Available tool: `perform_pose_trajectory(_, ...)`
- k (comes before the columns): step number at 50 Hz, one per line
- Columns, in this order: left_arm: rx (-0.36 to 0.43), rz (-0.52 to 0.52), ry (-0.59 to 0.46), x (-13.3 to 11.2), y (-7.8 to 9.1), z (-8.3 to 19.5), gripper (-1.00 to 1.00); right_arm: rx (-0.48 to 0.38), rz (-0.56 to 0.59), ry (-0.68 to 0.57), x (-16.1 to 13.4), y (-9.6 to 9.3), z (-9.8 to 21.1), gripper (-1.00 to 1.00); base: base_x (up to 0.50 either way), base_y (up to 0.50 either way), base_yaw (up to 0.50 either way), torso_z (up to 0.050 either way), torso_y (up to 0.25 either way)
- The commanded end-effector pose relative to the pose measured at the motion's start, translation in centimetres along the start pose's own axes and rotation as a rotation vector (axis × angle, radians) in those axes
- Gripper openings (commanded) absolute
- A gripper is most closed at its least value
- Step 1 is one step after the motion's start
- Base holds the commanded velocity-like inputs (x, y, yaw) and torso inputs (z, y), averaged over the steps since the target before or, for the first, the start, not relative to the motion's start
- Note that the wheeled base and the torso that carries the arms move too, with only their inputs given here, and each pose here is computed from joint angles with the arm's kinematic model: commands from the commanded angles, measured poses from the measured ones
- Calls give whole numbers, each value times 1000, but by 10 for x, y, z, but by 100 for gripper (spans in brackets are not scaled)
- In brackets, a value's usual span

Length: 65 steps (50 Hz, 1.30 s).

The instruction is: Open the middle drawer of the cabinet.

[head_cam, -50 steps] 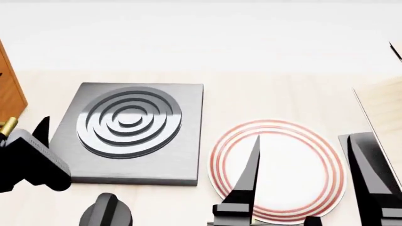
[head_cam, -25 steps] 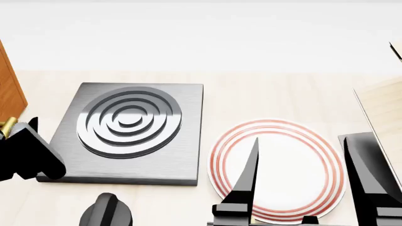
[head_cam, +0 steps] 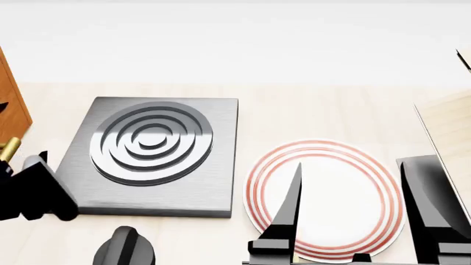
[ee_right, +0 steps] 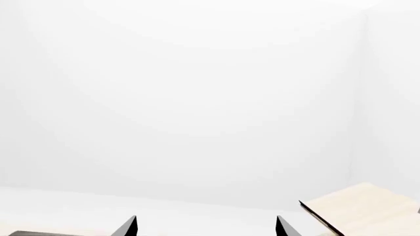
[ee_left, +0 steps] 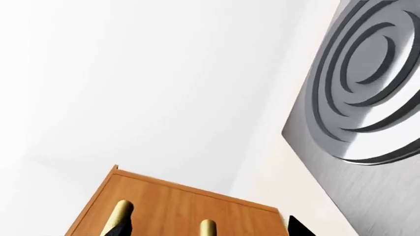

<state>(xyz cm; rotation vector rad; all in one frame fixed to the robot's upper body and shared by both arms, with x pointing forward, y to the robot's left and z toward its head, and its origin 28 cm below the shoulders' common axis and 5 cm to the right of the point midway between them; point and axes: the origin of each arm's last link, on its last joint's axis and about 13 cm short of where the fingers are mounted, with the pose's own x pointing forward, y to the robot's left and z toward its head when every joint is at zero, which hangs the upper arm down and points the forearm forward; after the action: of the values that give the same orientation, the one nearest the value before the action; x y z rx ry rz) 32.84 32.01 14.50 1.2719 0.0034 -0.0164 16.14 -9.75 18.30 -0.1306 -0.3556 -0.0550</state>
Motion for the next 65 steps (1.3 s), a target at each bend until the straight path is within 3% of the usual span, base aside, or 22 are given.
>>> perform_pose_trajectory(1,24,-28,30,3,-3,-7,100,-1,1,3,1,0,-1,100,0,0,0,0,0)
perform_pose_trajectory(19,83,-44,86,4,-1,-15,100,-4,5,11,1,1,-3,100,0,0,0,0,0)
perform_pose_trajectory(21,136,-39,85,6,-2,-17,100,-3,5,12,1,1,-3,100,0,0,0,0,0)
perform_pose_trajectory(65,255,-30,127,18,-4,-31,100,-7,12,20,0,2,-5,100,0,0,0,0,0)
